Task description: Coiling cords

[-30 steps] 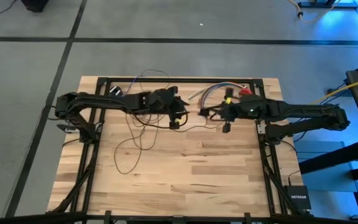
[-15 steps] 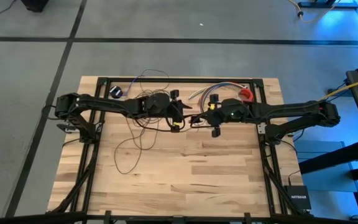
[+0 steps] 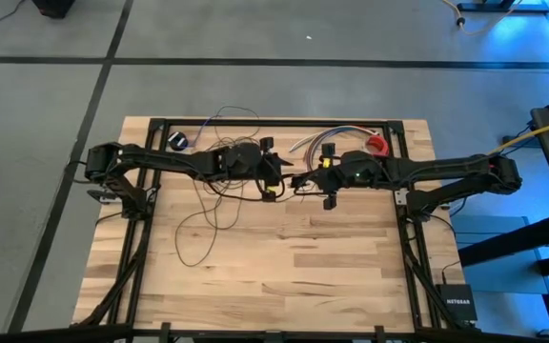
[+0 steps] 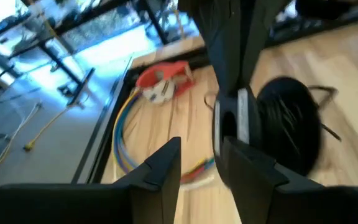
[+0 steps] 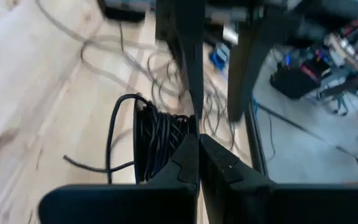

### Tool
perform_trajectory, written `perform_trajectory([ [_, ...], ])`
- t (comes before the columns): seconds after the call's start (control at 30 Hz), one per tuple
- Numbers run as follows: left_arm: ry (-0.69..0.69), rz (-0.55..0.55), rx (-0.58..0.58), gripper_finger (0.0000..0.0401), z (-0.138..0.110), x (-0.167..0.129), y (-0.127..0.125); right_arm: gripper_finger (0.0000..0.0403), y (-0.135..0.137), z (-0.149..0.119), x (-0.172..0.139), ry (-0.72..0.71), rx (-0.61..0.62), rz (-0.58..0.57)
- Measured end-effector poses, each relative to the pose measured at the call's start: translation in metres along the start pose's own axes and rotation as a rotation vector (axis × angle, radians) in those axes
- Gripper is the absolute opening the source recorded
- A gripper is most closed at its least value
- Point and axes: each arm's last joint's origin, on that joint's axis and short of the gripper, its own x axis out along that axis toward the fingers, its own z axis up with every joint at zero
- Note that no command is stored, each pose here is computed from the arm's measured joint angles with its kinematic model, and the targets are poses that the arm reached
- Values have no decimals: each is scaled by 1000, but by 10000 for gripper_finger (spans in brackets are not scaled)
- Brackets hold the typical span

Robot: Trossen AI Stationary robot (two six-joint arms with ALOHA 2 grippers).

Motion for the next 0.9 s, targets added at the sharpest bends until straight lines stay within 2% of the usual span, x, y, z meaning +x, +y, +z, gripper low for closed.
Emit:
perform_trajectory([
  [0.2,1,25,1,101,6,-9,0,5,0,-5,0,68,10,-34],
  [0.3,2,-5,9,100,5,-9,-2,5,-1,-2,0,41,16,-47],
  [0.43,-3,-14,5,100,5,-7,-3,5,-1,2,0,-29,20,10],
  [0.57,-2,-15,15,97,4,-6,-4,5,-2,5,0,-60,22,4],
  [0.67,-8,-13,22,73,5,-6,-4,5,-3,6,0,-80,12,-9],
  [0.8,-11,-9,25,13,5,-6,-4,5,-3,7,0,-84,8,-5],
  [0.9,-11,-10,23,12,5,-5,-4,5,-2,5,0,-68,6,3],
])
